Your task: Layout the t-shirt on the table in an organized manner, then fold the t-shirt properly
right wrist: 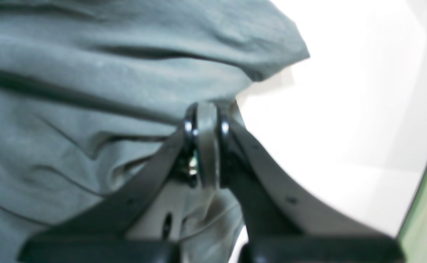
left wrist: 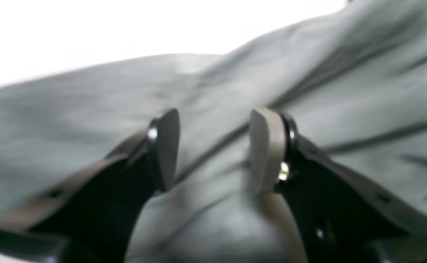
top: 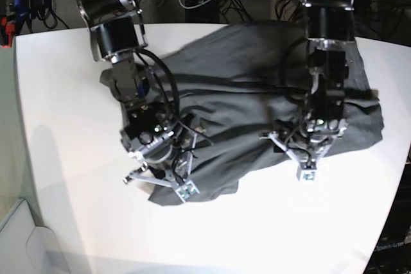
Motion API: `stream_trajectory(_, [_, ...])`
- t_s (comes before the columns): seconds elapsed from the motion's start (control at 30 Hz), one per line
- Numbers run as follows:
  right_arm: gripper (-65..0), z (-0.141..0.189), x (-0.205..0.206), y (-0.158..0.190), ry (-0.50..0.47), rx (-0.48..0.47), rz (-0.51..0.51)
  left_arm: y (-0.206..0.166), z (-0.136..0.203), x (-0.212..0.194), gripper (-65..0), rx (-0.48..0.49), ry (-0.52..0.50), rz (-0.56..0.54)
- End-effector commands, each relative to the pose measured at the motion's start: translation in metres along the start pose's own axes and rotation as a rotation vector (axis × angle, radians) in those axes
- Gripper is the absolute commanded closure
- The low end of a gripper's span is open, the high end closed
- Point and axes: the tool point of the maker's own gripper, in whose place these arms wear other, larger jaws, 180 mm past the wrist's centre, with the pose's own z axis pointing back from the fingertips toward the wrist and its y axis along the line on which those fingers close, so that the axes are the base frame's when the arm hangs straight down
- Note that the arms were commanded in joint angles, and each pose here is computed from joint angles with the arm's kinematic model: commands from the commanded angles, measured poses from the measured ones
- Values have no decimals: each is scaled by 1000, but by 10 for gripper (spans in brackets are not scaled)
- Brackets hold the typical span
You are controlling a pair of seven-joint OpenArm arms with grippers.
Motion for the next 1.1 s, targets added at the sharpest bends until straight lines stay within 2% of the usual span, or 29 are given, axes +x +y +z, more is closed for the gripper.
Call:
stream_trajectory(0.0, [0, 6, 22, -10, -61, -24, 2, -4, -4, 15, -309, -11, -26, 11])
stream_trajectory(0.13, [0, 9, 36, -18, -90, -40, 7, -13, -32, 5, -308, -30, 5, 44])
stream_trajectory(0.27, [0, 13, 56, -30, -130, -62, 11, -11, -46, -9, -308, -26, 41, 57])
stream_trajectory(0.43, [0, 22, 93, -43, -193, -83, 14, -6, -46, -27, -308, -16, 83, 54])
stream_trajectory(0.63, [0, 1, 125, -20, -199, -7, 12, -8, -39, -68, -308, -19, 177, 50])
stream_trajectory(0.73, [0, -19, 117, -8, -196, 32, 17, -11, -32, -74, -308, -24, 172, 38])
stream_trajectory(0.9, [0, -45, 101, 13, -184, 91, 30, -20, -23, -85, -308, -38, 172, -56])
stream_trajectory(1.07, [-73, -60, 100, 22, -187, 117, 62, -26, -22, -99, -308, -48, 200, -93])
